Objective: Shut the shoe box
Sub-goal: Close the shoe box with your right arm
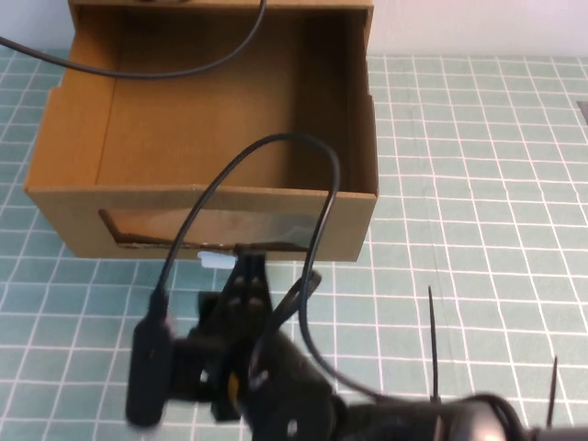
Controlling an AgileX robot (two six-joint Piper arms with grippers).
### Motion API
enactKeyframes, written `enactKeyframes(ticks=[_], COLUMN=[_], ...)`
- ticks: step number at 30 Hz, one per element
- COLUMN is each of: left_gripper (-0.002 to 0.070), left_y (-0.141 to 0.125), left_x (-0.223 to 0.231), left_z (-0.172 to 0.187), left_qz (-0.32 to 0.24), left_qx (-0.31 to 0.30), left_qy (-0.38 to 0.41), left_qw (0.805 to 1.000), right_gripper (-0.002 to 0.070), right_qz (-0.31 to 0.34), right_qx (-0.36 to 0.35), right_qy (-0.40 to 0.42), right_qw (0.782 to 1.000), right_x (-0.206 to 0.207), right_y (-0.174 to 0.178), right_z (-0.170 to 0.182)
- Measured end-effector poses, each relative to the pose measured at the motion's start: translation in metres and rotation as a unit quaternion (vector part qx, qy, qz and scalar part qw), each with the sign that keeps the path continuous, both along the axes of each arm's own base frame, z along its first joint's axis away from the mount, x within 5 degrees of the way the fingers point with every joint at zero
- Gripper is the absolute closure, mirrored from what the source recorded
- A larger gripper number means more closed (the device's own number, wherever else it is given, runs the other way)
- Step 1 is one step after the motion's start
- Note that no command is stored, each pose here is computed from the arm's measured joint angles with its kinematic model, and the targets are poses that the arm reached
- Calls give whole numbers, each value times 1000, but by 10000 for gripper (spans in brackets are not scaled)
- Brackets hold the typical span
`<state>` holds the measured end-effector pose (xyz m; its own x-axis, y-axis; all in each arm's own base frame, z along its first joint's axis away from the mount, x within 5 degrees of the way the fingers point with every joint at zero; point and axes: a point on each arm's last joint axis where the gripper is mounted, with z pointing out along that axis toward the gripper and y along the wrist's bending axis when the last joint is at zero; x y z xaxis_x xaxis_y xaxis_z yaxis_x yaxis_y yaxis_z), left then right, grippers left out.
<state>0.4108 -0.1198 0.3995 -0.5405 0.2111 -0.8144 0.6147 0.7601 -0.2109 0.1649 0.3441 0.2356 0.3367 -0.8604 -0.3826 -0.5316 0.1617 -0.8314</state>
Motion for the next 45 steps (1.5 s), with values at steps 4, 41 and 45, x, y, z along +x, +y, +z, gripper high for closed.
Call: enactKeyframes(ticks=[4, 41, 45], left_gripper=[680, 680, 680], left_y=[0, -1, -1], left_x=[0, 0, 0], left_z=[0, 0, 0], left_qz=[0, -3, -3], left_qx=[-1, -8, -9], left_qy=[0, 3, 3], left_qw=[1000, 1000, 1000], right_gripper=[690, 690, 690], right_qz=[-37, -50, -54], right_qx=[16, 145, 148], right_qy=[5, 25, 37], right_qw=[999, 988, 987], right_x=[23, 147, 140], right_y=[-4, 21, 22], right_z=[0, 35, 40])
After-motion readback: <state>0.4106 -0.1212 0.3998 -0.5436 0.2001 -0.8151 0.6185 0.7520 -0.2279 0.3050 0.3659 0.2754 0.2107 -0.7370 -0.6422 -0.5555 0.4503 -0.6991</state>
